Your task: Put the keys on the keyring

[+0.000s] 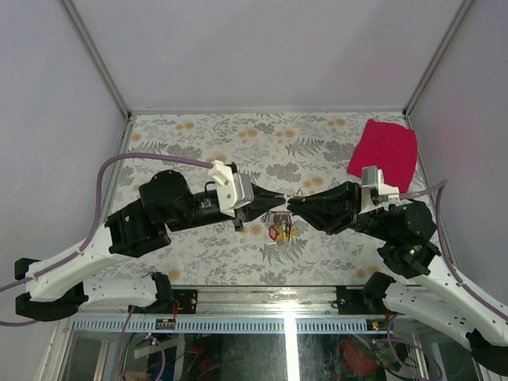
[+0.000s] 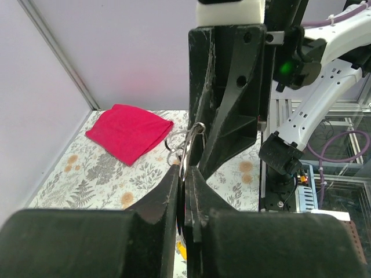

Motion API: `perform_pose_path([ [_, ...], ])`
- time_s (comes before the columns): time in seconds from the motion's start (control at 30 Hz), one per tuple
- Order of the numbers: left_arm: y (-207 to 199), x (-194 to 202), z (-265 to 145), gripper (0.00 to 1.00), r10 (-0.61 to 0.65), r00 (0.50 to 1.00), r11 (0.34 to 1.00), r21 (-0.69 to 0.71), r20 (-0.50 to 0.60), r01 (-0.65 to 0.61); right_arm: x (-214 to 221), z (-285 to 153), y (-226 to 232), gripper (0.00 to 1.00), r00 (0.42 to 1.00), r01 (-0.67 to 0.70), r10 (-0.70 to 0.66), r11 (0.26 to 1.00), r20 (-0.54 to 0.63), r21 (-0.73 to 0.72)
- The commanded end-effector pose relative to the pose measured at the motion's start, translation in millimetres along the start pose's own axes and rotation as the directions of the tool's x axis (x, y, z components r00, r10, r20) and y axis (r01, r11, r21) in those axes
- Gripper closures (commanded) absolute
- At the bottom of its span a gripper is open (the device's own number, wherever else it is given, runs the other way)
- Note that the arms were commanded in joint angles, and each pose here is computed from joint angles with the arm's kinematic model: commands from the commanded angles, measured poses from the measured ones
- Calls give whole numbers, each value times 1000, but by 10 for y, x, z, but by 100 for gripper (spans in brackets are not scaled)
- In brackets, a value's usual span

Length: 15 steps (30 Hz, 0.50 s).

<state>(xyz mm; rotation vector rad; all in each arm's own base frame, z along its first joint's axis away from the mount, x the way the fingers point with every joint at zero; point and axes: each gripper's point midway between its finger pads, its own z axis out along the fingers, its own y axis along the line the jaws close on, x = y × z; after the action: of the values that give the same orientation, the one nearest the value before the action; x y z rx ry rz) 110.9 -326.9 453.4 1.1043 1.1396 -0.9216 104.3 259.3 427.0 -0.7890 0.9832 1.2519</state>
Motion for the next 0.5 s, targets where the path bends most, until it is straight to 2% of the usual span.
perform_pose_path([
  [0.0,131,-237,-100,100,32,998,997,-67,46,-29,-323,-87,3,71,996,87,-88,995,9,53],
  [0.07,189,-235,-120,100,39,999,995,-96,29,-36,-227,-167,-38,61,994,99,-94,991,-63,85],
  [0.2,260,-237,-154,100,56,998,990,-132,10,-54,-98,-324,-110,51,981,127,-104,982,-162,142],
  [0.47,287,-100,-81,100,48,997,989,-138,-54,-55,-389,-323,-149,45,970,225,-204,960,-133,169],
])
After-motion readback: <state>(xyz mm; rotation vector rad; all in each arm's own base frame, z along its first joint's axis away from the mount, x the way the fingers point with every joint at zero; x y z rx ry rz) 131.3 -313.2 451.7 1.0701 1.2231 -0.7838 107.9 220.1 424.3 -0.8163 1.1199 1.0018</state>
